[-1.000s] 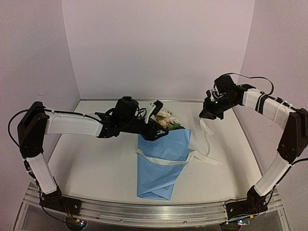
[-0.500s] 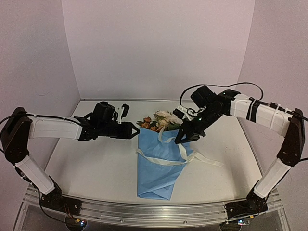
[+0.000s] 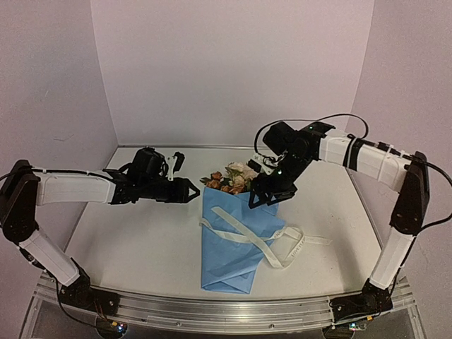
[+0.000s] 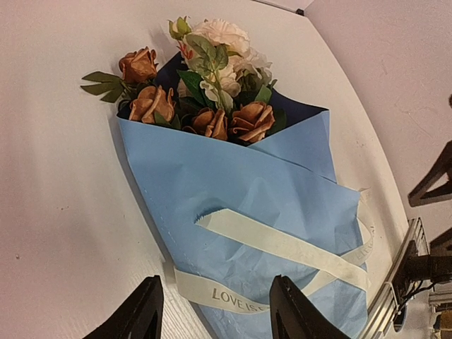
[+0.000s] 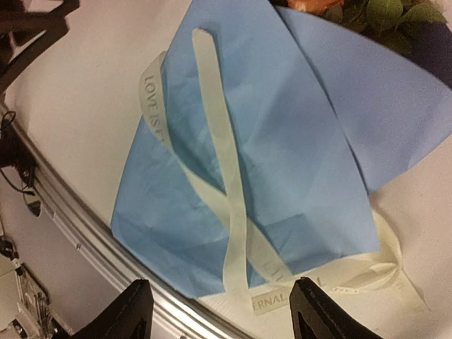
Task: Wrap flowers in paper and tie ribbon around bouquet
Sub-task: Cross the ribbon over the folded bouquet.
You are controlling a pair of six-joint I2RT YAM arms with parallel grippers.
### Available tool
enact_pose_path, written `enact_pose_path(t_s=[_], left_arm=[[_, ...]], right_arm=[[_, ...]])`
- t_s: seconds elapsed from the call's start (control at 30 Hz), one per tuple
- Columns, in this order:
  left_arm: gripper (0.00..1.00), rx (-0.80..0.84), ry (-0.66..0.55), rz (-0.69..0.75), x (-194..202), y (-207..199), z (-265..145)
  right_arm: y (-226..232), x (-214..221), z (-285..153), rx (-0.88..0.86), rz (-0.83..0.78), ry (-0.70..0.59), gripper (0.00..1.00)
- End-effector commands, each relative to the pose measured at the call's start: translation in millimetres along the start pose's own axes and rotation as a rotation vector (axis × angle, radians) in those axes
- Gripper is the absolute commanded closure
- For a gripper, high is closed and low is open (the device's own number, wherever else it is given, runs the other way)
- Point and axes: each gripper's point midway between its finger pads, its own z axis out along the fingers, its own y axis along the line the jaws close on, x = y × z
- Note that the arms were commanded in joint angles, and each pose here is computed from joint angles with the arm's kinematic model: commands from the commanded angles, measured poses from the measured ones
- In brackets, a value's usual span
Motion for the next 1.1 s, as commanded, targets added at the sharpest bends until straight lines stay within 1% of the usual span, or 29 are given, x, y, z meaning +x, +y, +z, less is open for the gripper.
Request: enact_pose_path(t_s=[0.0,0.13,0.3,0.57,0.9,1.0,1.07], left_arm=[[0.47,-0.024,-0.036,-0.026,-12,0,-18],[0.46,-0.048,-0.025,-0.063,-3,7,-25],[0.46,-0.038,-0.019,-0.067,4,7,-33],[0.46,-0.024,-0.014,-0.071,3,4,-32],[0.45,-0.026,-0.008,-0.08,5,6,-31],[0.45,-0.028,-0.004,-0.084,7,6,-30],[0.45,-0.032,-0.004,-0.085,7,7,-30]], right_arm=[[-14,-25,32,0.218,-0.034,-0.01,0.33],[-6,-32,65,0.258,-0.116,0.027,0.33],[-12,-35,89,0.28,-0.12,0.052,0.32],[-24,-35,104,0.395,-0.141,0.046,0.36],[-16,-34,124,0.369,-0.103,0.059,0.4],[-15,-35,127,0.367,-0.091,0.059,0.44],[-13,-34,127,0.365,-0.077,0.055,0.5]])
